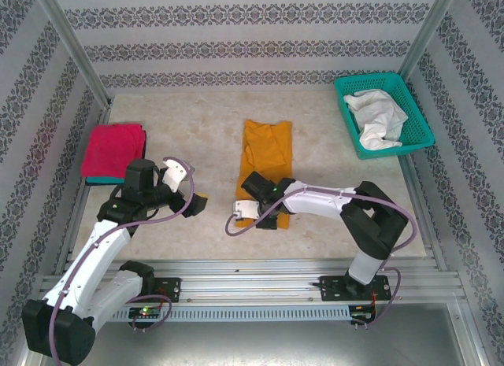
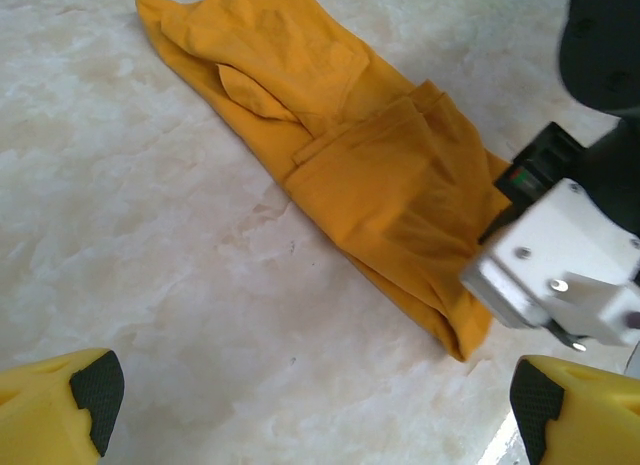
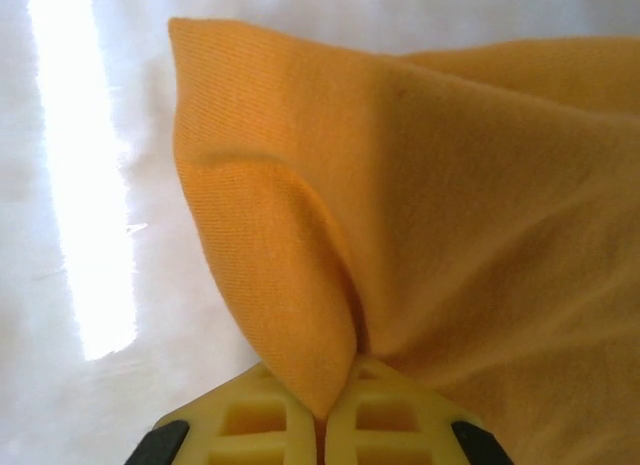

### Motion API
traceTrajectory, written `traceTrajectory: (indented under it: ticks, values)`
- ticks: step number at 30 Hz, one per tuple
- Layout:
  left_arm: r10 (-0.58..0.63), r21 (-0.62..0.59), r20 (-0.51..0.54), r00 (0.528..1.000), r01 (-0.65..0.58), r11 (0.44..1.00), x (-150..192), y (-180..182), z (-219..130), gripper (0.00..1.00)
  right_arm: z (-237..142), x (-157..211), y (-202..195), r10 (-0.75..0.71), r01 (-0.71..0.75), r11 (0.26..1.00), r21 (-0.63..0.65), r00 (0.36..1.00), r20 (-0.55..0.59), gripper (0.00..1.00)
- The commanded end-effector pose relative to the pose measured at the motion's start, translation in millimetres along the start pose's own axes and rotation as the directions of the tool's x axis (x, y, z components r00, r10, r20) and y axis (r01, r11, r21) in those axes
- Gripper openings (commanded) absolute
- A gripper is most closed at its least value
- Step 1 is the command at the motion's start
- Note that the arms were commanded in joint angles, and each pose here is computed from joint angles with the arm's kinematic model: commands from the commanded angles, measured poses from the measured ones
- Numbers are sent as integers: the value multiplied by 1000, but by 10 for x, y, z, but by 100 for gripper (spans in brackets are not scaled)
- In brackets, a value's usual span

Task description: Fold and stack the t-shirts

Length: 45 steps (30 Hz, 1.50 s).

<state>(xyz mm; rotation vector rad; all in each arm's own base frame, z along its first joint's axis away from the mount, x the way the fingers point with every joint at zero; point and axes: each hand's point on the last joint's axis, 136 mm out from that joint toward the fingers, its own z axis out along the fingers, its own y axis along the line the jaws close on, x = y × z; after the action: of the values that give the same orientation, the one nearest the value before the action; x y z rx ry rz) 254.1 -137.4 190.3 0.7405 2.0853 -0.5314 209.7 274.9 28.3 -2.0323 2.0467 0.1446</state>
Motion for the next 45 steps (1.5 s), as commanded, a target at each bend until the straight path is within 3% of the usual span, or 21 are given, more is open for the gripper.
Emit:
traceTrajectory:
  ticks: [1,6,9,12,17,20,22,26,32,38,45]
  values:
    - [28,47,-10,1000,-28,998,-26,-113,-14,100,-257,29,338,10,-9,995,-99,1000,11,0]
    - [5,14,5,1000,-5,1000,-90,-46,7,100,-595,22,489,16,-10,992,-129,999,46,0]
    - [-172,-76,67,983,176,981,-245,195,99,100,-767,29,463,5,0,995,-100,998,56,0]
    - [-406,-86,91,909,413,907,-275,356,318,100,-910,-2,391,-11,16,998,-67,997,75,0]
    - [-581,-77,15,814,580,811,-239,365,769,100,-1099,-61,173,-23,25,1000,-19,994,105,0]
    - [-686,-94,-38,727,681,726,-185,402,1090,100,-1156,-70,32,-24,24,1000,6,994,109,0]
    - [-711,-79,-70,699,707,703,-197,378,1332,99,-1179,-88,-28,-27,26,1000,15,993,115,0]
    - [-710,-39,-111,695,711,702,-331,279,1840,83,-1188,-33,-127,-11,9,1000,19,995,103,0]
    - [-745,-49,-186,640,752,658,-261,236,2389,58,-1217,24,-153,3,-5,1000,26,996,94,0]
    - [-760,-125,-206,617,753,645,-78,355,2577,43,-1212,75,-124,22,-25,999,29,995,96,0]
    - [-786,-85,-229,574,793,604,-49,307,2747,28,-1219,67,-141,28,-32,999,32,995,98,0]
